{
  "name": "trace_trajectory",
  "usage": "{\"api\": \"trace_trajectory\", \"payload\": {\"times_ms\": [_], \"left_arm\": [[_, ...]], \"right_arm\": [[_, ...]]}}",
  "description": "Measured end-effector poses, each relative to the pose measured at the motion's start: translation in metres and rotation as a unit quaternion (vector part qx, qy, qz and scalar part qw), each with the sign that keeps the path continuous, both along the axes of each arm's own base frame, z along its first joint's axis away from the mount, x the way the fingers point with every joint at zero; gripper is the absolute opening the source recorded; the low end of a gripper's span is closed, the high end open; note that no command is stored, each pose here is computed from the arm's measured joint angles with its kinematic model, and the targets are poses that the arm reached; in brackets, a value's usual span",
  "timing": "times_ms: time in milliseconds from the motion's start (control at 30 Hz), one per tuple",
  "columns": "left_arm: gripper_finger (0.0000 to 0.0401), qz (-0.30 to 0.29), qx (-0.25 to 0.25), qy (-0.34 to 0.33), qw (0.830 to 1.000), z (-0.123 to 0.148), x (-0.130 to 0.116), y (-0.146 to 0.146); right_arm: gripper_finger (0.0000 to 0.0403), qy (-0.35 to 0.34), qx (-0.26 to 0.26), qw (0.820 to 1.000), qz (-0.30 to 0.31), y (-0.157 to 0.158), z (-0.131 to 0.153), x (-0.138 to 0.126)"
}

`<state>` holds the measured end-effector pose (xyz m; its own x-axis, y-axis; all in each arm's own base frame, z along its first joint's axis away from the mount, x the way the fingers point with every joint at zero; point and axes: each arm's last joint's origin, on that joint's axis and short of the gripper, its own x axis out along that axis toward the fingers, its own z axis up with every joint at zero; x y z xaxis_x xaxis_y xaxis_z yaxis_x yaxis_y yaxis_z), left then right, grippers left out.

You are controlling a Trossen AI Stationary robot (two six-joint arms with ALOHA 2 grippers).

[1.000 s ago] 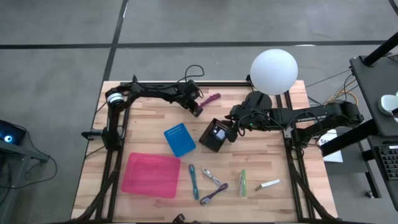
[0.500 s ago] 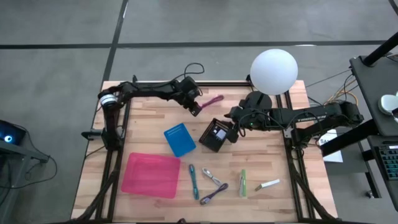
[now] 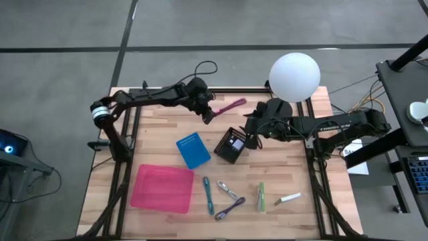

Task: Pick and place items into bin
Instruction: Put the black and pink charger cable into the pink bin

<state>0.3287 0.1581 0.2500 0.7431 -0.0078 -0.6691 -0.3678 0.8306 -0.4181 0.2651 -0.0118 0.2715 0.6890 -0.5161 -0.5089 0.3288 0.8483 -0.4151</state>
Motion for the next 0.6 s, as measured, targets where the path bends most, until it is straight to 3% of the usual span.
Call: {"api": "trace_trajectory", "payload": {"times_ms": [133,333,600], "left_arm": [[0.0012,-0.037,-0.015,-0.02,0.999,0.009,0.002,-0.014],[0.0012,-0.09,-0.036,-0.044,0.994,0.019,0.003,-0.032],[0.0012,-0.125,-0.046,-0.06,0.989,0.028,0.005,-0.048]], "right_arm": [[0.023,0.025,-0.053,0.998,0.017,-0.001,0.001,0.0],[0.023,0.06,-0.092,0.993,0.047,-0.001,0.001,0.0],[0.0229,0.072,-0.105,0.99,0.06,-0.001,0.0,0.0]]}}
